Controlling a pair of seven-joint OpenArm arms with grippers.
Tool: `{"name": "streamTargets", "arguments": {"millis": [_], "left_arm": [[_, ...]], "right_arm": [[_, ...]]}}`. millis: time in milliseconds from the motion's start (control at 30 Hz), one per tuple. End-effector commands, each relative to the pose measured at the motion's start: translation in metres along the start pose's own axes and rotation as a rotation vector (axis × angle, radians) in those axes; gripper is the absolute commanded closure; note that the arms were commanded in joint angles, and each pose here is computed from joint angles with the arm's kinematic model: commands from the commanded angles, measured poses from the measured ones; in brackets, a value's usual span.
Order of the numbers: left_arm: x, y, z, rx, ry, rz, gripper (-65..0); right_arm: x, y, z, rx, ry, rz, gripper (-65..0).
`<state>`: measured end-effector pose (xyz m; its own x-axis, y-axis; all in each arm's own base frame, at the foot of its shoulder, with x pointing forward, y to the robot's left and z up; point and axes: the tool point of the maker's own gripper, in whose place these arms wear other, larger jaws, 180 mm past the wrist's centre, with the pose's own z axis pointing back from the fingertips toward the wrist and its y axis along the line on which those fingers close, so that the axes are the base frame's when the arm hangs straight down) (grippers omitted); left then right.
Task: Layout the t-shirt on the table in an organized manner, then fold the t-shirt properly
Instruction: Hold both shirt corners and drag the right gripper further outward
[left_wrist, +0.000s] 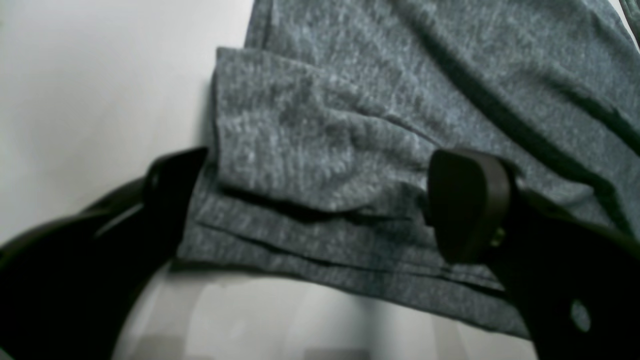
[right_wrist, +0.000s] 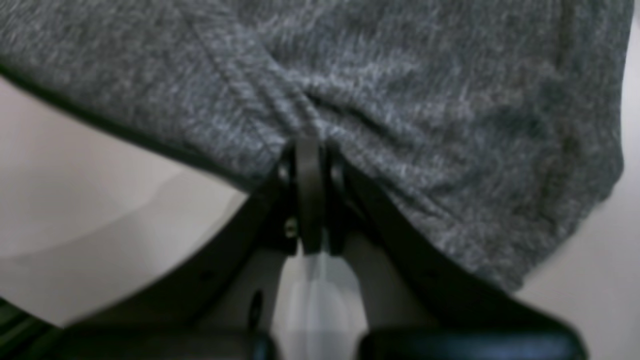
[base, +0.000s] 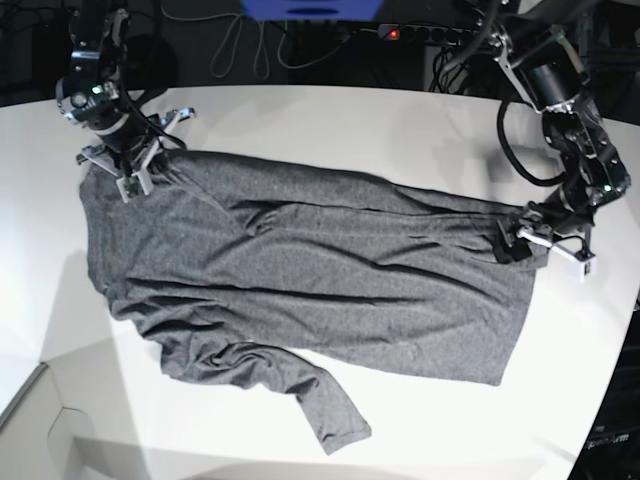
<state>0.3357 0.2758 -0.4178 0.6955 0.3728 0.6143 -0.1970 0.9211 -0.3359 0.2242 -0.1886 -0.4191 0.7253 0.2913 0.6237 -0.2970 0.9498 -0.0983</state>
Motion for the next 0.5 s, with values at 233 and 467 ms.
{"name": "streamTargets", "arguments": {"millis": [233,467], "left_arm": [[-0.016,0.007,0.003,0.020,0.056,-0.003,-65.0],[-0.011,0.014,0.007,0.033,0.050,-0.013,-65.0]], "right_arm": [[0.035,-0.012,0.006,-0.029,-0.094,0.030,0.0],[0.050,-0.022,0.004,-0.047,-0.121,0.039,0.0]]}}
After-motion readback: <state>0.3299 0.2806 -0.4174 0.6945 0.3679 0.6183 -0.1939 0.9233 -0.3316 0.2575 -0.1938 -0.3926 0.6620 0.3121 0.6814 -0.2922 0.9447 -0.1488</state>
